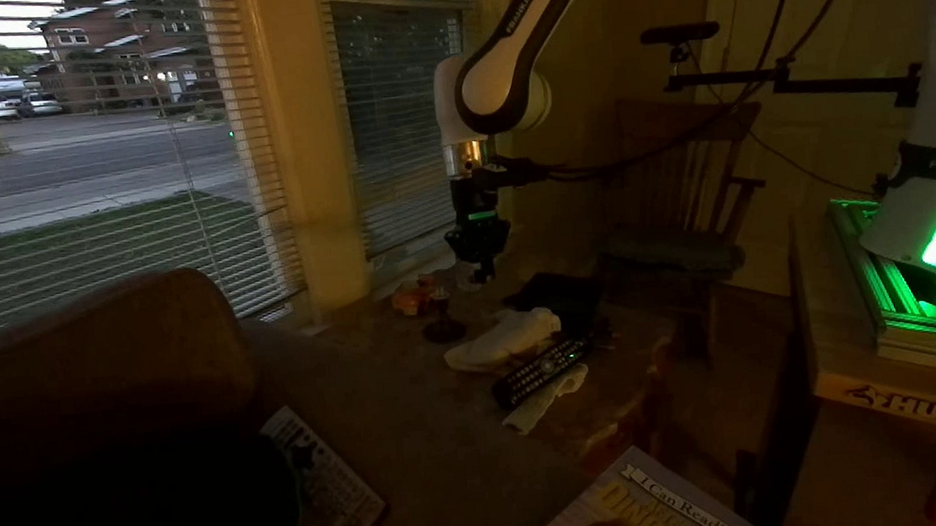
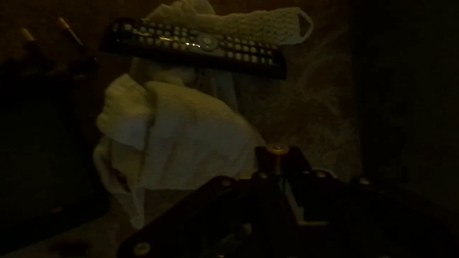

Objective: Move the candle holder to the left and move the black tray to the left

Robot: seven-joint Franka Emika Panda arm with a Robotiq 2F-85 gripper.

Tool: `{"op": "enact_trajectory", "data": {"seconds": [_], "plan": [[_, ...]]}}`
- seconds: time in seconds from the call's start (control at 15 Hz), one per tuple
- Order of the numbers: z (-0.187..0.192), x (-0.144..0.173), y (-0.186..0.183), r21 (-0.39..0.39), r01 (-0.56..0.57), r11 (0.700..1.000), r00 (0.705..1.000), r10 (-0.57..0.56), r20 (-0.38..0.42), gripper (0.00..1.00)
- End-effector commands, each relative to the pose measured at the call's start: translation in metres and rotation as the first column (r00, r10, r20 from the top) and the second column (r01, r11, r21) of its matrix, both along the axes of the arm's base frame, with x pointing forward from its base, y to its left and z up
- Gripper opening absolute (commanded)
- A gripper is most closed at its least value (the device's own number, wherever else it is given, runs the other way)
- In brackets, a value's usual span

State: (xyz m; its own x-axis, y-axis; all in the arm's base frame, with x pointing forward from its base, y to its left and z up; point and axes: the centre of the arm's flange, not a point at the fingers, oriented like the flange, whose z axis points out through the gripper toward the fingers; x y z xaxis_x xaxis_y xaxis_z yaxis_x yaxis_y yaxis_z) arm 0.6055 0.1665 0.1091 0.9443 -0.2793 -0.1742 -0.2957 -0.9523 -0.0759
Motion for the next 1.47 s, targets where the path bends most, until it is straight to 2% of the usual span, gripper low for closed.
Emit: {"op": "enact_trajectory", "data": {"seconds": [0.0,0.27,0.6,1.07,1.4], "plan": [[0.002,-0.032,-0.039,-0.048,0.062,0.997,0.996,-0.065,-0.055,0.04],[-0.023,-0.042,-0.093,-0.161,0.161,0.974,0.983,-0.172,-0.061,0.04],[-0.042,-0.055,-0.148,-0.2,0.264,0.943,0.955,-0.286,-0.086,0.04],[-0.08,-0.063,-0.199,-0.238,0.336,0.911,0.938,-0.346,0.0,0.04],[-0.114,-0.07,-0.213,-0.248,0.354,0.902,0.935,-0.349,0.065,0.04]]}}
